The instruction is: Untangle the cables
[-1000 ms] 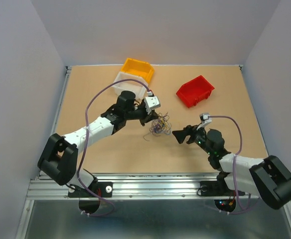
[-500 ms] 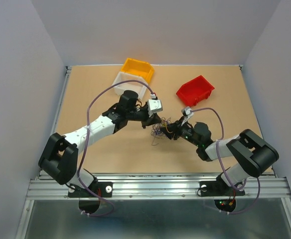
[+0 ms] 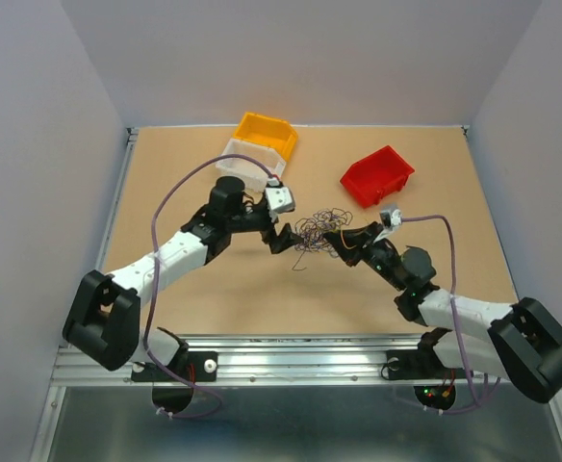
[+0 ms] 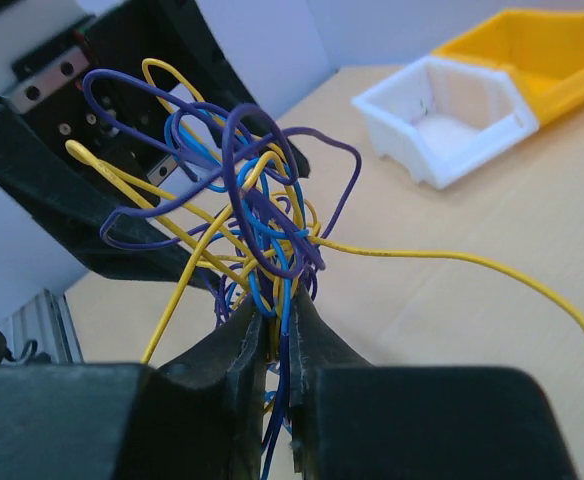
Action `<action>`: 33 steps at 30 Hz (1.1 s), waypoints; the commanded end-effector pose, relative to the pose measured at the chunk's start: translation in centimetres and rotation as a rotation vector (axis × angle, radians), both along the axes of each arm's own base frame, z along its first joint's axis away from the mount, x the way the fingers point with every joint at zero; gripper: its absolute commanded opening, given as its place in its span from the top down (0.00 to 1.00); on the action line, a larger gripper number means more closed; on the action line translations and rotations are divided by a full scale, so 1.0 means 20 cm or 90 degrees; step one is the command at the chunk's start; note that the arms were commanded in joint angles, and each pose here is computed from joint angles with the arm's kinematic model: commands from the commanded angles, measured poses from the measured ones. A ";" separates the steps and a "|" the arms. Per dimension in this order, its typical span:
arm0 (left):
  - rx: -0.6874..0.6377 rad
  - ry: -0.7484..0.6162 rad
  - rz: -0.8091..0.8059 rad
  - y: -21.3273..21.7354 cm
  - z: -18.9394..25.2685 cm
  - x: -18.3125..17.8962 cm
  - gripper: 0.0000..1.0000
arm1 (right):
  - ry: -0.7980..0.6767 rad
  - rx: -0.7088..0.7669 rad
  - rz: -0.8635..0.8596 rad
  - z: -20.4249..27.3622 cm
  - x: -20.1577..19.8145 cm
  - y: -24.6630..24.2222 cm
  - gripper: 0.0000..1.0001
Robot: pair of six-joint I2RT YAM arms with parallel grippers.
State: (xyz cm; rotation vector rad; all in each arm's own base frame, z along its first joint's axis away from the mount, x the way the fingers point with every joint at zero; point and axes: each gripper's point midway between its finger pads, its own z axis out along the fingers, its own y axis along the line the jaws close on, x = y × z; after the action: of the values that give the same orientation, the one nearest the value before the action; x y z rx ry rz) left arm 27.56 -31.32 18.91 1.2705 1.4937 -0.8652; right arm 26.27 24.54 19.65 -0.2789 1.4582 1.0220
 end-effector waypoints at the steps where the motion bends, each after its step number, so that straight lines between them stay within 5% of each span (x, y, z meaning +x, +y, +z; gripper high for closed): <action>1: -0.119 -0.068 0.009 0.14 0.29 0.03 0.02 | 0.001 0.020 -0.053 0.05 0.00 -0.08 0.99; 16: -0.069 -0.014 -0.097 -0.02 0.14 -0.06 0.02 | -0.018 0.014 0.035 0.13 -0.09 0.00 0.99; 19: -0.044 -0.008 -0.085 -0.06 0.09 -0.05 0.29 | -0.021 0.016 0.047 0.14 -0.10 0.02 1.00; 26: -0.006 0.053 -0.103 -0.15 -0.04 0.00 0.51 | -0.025 0.016 0.065 0.14 -0.13 0.03 1.00; 27: -0.002 0.058 -0.108 -0.16 -0.05 0.00 0.60 | -0.024 0.015 0.064 0.14 -0.13 0.03 0.99; 29: 0.006 0.064 -0.111 -0.16 -0.06 0.01 1.00 | -0.022 0.014 0.060 0.13 -0.13 0.02 0.99; 33: 0.012 0.048 -0.085 -0.14 -0.05 0.03 1.00 | -0.017 0.010 0.039 0.10 -0.11 0.00 0.86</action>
State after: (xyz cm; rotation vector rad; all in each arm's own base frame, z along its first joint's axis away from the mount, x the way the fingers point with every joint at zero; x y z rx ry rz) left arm 27.40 -34.04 15.30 1.3822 1.5551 -1.0579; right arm 24.24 24.40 19.82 -0.3259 1.4953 1.0640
